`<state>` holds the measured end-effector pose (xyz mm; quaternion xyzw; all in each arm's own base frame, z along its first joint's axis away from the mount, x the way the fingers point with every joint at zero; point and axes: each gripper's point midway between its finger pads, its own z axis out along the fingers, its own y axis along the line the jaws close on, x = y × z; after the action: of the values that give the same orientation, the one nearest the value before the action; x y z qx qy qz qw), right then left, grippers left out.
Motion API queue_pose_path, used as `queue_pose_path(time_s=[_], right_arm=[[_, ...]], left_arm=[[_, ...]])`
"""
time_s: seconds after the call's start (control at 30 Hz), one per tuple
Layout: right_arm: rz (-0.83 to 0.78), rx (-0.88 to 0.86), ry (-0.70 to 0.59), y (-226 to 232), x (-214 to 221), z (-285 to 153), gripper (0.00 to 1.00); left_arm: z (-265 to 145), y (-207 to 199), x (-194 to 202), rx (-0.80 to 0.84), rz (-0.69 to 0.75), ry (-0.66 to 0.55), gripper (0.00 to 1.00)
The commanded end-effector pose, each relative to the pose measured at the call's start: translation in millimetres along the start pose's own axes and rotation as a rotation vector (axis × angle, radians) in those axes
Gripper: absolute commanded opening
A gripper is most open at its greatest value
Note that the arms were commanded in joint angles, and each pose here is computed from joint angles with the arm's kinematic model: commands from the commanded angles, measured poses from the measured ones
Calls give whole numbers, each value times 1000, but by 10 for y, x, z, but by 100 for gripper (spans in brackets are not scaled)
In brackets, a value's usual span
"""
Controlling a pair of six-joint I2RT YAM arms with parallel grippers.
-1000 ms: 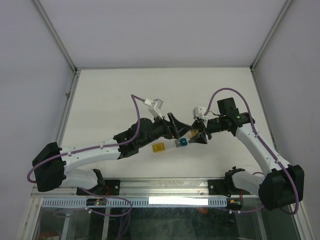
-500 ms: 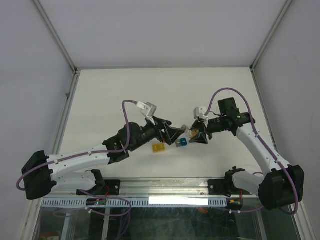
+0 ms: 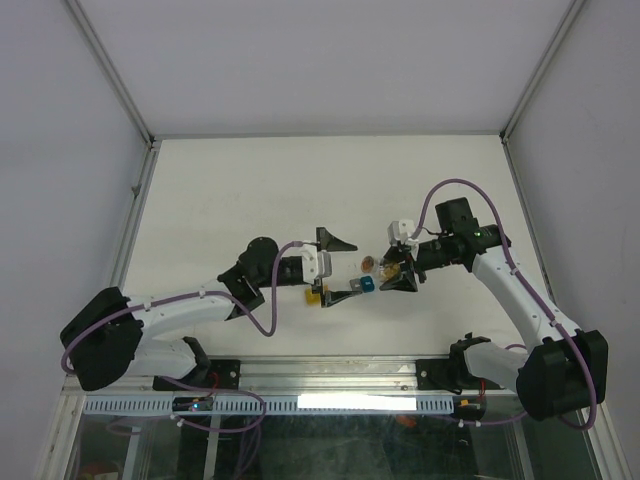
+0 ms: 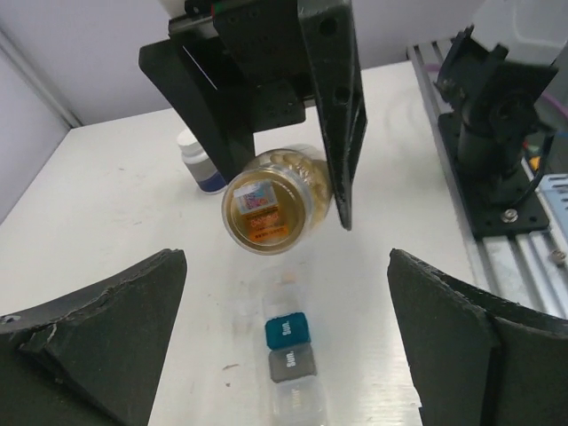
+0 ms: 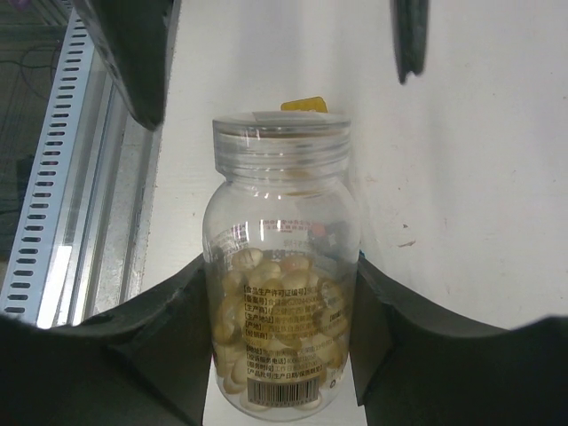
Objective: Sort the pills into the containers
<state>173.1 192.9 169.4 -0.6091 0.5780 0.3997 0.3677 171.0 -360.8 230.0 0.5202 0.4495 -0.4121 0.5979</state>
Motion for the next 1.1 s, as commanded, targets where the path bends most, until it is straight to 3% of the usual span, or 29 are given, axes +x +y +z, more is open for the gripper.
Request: queue_pose_path(time_s=[0.0,0.23,0.87,1.07], right_arm=[[-61,-7,-46,-18,-156,-23,0],[-58,-20,-38,-8,-137,7,0],[-54,-23,-30,-11,-117,19,0],[-50,-22,-29,-15,-112,21,0]], left_arm=[[177,129,-245,100,181,-79,99],[246,227,-185,64,138,-95,97],[417,333,-98,129,24,-48,59],[402,313,-104,143,1,-48,34]])
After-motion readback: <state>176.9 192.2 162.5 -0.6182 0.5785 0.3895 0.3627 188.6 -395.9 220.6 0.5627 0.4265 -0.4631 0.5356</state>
